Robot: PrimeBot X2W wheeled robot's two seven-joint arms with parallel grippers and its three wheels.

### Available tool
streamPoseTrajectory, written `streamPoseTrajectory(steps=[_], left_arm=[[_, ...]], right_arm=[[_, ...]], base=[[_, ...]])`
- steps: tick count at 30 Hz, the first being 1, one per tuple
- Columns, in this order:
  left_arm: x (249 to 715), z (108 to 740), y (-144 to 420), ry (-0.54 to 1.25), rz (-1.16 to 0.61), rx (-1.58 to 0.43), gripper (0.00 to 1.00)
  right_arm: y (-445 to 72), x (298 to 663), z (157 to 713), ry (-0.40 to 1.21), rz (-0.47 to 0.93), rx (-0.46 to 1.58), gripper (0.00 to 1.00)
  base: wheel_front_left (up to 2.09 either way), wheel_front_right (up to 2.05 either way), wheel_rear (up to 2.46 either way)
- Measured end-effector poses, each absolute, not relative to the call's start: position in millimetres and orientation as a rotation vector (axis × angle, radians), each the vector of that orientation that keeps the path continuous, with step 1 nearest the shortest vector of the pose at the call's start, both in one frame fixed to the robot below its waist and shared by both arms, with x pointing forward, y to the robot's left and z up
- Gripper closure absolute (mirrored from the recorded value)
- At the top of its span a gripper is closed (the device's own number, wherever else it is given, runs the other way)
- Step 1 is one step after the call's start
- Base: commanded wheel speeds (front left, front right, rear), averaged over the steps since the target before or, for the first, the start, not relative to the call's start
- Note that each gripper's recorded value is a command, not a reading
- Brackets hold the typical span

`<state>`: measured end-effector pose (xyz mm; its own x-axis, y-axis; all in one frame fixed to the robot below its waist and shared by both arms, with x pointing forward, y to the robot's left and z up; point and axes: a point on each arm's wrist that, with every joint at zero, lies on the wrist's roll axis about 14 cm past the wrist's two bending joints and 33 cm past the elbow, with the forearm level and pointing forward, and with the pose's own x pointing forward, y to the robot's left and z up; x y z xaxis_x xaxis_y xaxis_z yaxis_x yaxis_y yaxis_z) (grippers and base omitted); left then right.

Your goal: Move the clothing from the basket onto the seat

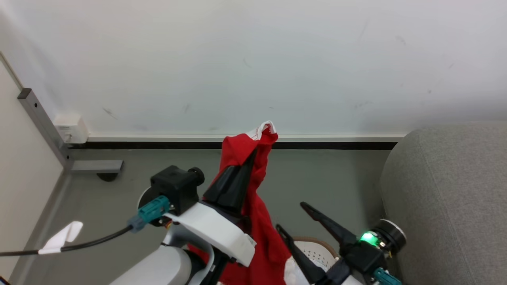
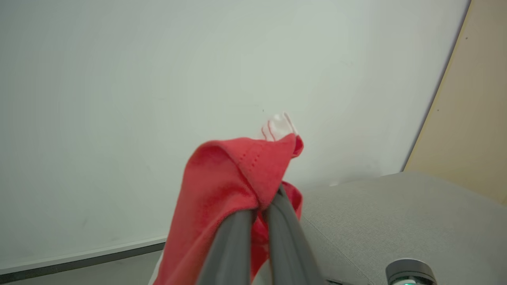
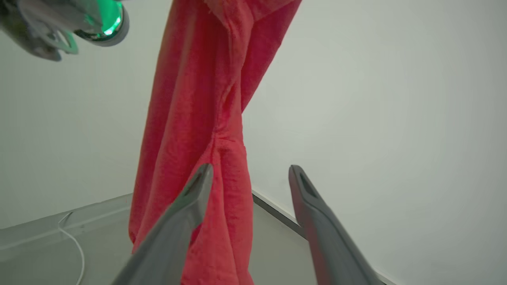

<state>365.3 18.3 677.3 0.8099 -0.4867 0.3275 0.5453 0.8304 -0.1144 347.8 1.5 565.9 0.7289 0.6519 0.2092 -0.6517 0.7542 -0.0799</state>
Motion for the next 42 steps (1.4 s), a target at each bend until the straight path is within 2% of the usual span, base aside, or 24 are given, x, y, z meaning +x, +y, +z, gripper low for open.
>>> streamPoseTrajectory(steps=[5, 14, 15, 16, 17, 21, 24, 29, 35, 42], left_arm=[[361, 674, 10, -0.279, -0.586, -0.205, 1.00], [346, 673, -14, -0.257, -0.677, -0.214, 1.00], [346, 673, -14, -0.257, -0.677, -0.215, 1.00], [346, 673, -14, -0.258, -0.678, -0.215, 1.00], [346, 673, -14, -0.258, -0.677, -0.215, 1.00], [353, 667, -8, -0.241, -0.645, -0.206, 1.00], [359, 659, -4, -0.224, -0.625, -0.204, 0.00], [368, 647, -1, -0.207, -0.601, -0.208, 0.00], [375, 625, -15, -0.155, -0.629, -0.210, 0.00], [374, 613, -49, -0.124, -0.723, -0.221, 0.00]], right_arm=[[24, 354, 564, -0.205, 0.802, -0.029, 0.00], [47, 369, 540, -0.080, 0.852, -0.047, 0.00], [50, 368, 536, -0.058, 0.856, -0.030, 0.42], [52, 368, 533, -0.041, 0.860, -0.010, 0.93], [54, 369, 534, -0.032, 0.860, 0.009, 1.00], [51, 380, 546, -0.036, 0.827, 0.090, 1.00], [45, 386, 555, -0.056, 0.797, 0.133, 1.00], [10, 404, 574, -0.110, 0.692, 0.209, 1.00], [-59, 420, 586, -0.164, 0.521, 0.234, 1.00], [-143, 418, 591, -0.211, 0.321, 0.215, 1.00]], base=[[0.00, 0.00, 0.00], [0.00, 0.00, 0.00], [0.00, 0.00, 0.00], [0.00, 0.00, 0.00], [0.00, 0.00, 0.00], [0.00, 0.00, 0.00], [0.00, 0.00, 0.00], [0.00, 0.00, 0.00], [0.00, 0.00, 0.00], [0.00, 0.00, 0.00]])
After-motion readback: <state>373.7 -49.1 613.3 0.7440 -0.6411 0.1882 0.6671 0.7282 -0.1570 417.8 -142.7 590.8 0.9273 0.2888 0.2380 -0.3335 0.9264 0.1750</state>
